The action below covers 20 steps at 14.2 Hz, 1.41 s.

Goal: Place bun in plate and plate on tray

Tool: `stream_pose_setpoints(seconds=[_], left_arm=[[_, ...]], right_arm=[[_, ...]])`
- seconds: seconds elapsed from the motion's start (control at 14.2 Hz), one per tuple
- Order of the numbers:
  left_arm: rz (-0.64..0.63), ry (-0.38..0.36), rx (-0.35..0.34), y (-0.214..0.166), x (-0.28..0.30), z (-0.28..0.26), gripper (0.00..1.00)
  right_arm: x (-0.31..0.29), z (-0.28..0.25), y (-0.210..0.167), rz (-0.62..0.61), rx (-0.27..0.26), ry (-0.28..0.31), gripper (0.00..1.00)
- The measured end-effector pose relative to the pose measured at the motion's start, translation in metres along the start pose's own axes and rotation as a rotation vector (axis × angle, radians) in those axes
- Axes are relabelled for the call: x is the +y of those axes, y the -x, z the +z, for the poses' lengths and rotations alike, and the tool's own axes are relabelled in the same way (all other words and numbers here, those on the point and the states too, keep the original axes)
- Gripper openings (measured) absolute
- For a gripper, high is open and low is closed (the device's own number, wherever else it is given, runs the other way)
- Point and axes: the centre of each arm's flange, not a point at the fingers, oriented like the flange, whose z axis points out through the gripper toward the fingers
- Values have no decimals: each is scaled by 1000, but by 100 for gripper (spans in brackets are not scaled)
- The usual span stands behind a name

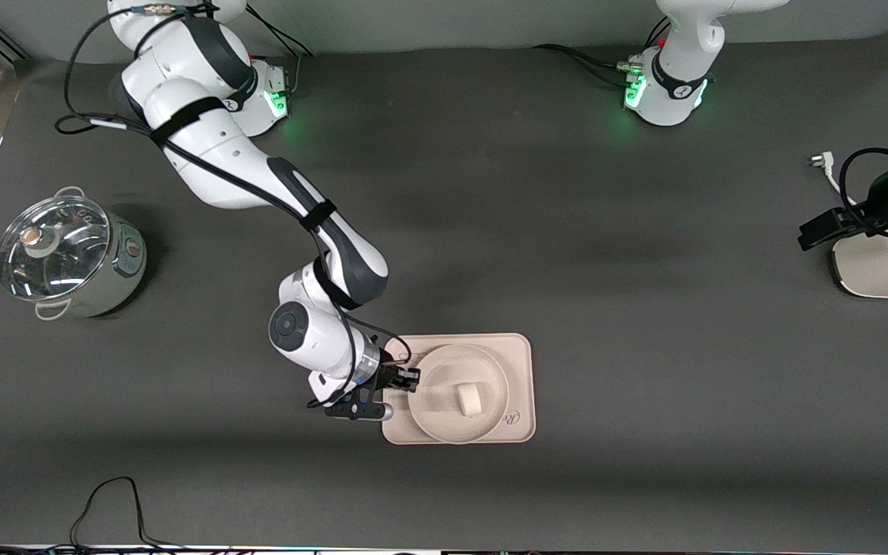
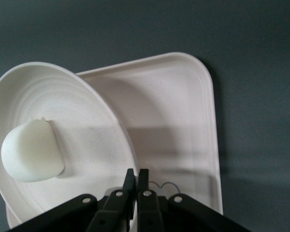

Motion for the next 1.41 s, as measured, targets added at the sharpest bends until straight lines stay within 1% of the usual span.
stream_pose_setpoints(seconds=[0.07, 0.14, 0.21, 0.28, 0.49, 0.57, 0.71, 0.78, 0.85, 0.99, 1.2, 1.34, 1.41], left_arm=[[0, 4, -1, 0, 1, 0, 100], [0, 6, -1, 0, 1, 0, 100], [-1, 9, -1, 0, 1, 0, 100], [-2, 18, -3, 0, 2, 0, 100], [-6, 39, -6, 1, 3, -1, 100], [-11, 40, -5, 0, 1, -1, 100], [-22, 41, -14, 0, -6, -1, 100], [-26, 39, -33, 2, -8, 0, 100], [-27, 38, -45, 3, -9, 1, 100], [-27, 40, -49, 4, -9, 1, 100], [-27, 41, -55, 4, -8, 2, 100], [-27, 41, -60, 4, -8, 3, 100], [-27, 41, -61, 4, -8, 3, 100]], right_arm=[[0, 0, -1, 0, 2, -2, 4], [-2, -2, -2, -1, 6, -6, 11], [-5, -5, -4, -2, 12, -11, 19], [-7, -8, -5, -5, 16, -16, 31], [-18, -26, -12, -20, 41, -29, 61], [-25, -39, -14, -31, 38, -27, 70], [-41, -74, -11, -53, -7, -5, 93], [-46, -92, -7, -64, -30, 11, 100], [-48, -112, -3, -71, -45, 32, 100], [-39, -157, 6, -78, -73, 82, 100], [-6, -250, 17, -100, -116, 182, 100], [23, -317, 25, -99, -125, 230, 100], [36, -345, 31, -86, -121, 243, 100]])
